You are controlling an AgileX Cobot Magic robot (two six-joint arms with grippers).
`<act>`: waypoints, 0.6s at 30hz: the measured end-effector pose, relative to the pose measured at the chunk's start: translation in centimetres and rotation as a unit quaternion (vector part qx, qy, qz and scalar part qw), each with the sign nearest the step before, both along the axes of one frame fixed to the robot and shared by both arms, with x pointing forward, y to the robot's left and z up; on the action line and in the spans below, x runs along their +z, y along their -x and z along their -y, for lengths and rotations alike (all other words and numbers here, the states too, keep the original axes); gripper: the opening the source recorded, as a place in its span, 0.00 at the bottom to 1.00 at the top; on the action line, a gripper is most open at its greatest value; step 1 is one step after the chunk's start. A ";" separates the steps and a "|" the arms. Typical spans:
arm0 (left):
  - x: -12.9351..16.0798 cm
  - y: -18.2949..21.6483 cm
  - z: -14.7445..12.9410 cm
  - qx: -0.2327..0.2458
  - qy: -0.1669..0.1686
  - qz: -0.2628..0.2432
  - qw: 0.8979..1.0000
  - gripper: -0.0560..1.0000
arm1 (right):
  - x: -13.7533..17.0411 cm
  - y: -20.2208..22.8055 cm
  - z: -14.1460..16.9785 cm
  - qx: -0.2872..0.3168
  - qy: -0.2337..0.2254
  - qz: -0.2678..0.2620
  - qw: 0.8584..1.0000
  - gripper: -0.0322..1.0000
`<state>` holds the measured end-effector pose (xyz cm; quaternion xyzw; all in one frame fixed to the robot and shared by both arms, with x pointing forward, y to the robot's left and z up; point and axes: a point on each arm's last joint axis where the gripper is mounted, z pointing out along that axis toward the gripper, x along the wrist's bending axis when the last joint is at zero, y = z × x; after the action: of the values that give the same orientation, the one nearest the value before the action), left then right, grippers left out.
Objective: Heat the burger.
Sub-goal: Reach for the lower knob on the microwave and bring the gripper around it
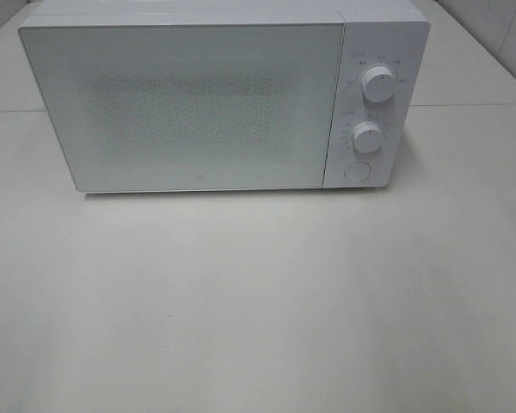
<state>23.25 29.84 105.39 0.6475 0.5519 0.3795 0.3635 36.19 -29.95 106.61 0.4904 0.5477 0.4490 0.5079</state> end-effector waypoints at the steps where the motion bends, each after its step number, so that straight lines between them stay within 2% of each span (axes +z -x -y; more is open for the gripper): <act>1: 0.0 0.0 0.0 0.000 0.000 0.000 1.000 1.00 | 0.0 0.0 0.0 0.000 0.000 0.000 1.000 0.77; 5: 0.0 0.0 0.0 0.000 0.000 0.000 1.000 1.00 | -1.6 -1.9 -0.3 0.017 -0.003 0.027 0.999 0.77; 18: 0.0 0.0 0.0 0.000 0.000 0.000 1.000 1.00 | -6.5 -7.2 -0.7 0.044 -0.022 0.015 0.999 0.77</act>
<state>23.25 29.84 105.39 0.6475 0.5519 0.3795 0.3635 43.36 -29.21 100.14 0.4701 0.5506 0.4905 0.4849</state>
